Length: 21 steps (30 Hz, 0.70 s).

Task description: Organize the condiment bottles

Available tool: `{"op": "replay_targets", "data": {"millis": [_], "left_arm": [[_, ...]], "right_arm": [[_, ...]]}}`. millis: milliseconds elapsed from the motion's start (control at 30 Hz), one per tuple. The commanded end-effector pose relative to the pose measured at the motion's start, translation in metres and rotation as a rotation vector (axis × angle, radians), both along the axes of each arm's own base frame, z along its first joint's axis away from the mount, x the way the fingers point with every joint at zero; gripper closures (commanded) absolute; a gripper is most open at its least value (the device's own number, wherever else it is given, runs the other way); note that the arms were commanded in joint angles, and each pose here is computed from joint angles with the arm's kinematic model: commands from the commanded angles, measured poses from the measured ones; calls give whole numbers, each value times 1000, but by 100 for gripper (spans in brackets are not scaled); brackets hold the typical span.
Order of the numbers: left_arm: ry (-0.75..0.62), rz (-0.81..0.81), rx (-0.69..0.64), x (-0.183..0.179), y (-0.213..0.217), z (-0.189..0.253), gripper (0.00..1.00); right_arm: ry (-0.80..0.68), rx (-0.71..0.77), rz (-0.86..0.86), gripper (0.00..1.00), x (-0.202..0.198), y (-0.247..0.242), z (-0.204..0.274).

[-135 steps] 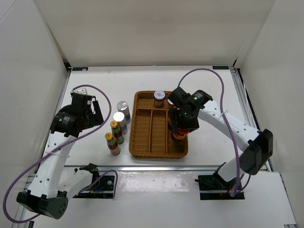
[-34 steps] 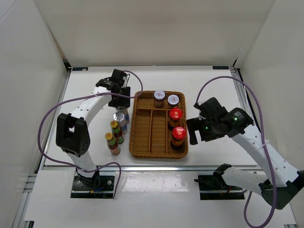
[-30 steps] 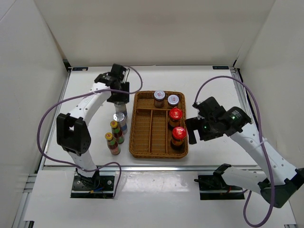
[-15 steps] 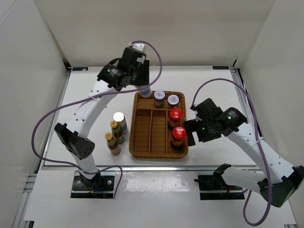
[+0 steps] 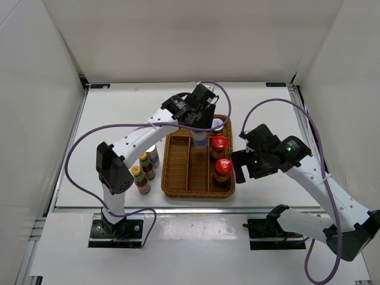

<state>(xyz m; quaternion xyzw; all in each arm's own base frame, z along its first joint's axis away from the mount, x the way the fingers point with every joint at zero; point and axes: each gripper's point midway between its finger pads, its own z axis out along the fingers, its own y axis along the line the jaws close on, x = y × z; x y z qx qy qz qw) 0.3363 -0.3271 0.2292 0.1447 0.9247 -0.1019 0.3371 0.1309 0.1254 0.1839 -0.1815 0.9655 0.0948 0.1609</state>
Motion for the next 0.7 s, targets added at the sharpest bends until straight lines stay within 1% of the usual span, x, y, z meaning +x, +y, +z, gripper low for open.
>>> {"op": "replay_targets", "data": {"millis": [0,133,233,333,367,400,467,500,567,600,633,667], "left_arm": [[-42,23,-52,9,-5,9,88],[-13,17,-31,12,-10,-16,86],[17,11,-10,9,-9,-30,78],[40,12,16,9,-9,-43,59],[47,12,23,9,-9,-47,36],[57,19,27,7,-8,-48,28],[71,19,42,4,-5,-53,16],[71,25,52,4,-2,-51,12],[58,32,53,6,-1,-39,0],[54,65,90,9,13,-33,0],[43,76,100,10,17,-25,0],[12,90,95,18,23,-9,0]], "right_arm": [[-26,2,-17,0,2,-3,3],[-32,-5,-20,0,3,-4,3],[-32,-5,-20,0,3,-4,3],[-32,-5,-20,0,3,-4,3],[-32,-5,-20,0,3,-4,3],[-32,-5,-20,0,3,-4,3],[-32,-5,-20,0,3,-4,3],[-25,-11,-20,0,3,-4,1],[-24,-11,-20,0,3,-4,1],[-24,-11,-20,0,3,-4,1],[-17,-17,-20,0,2,-5,-1],[-24,-11,-20,0,1,-5,0]]}}
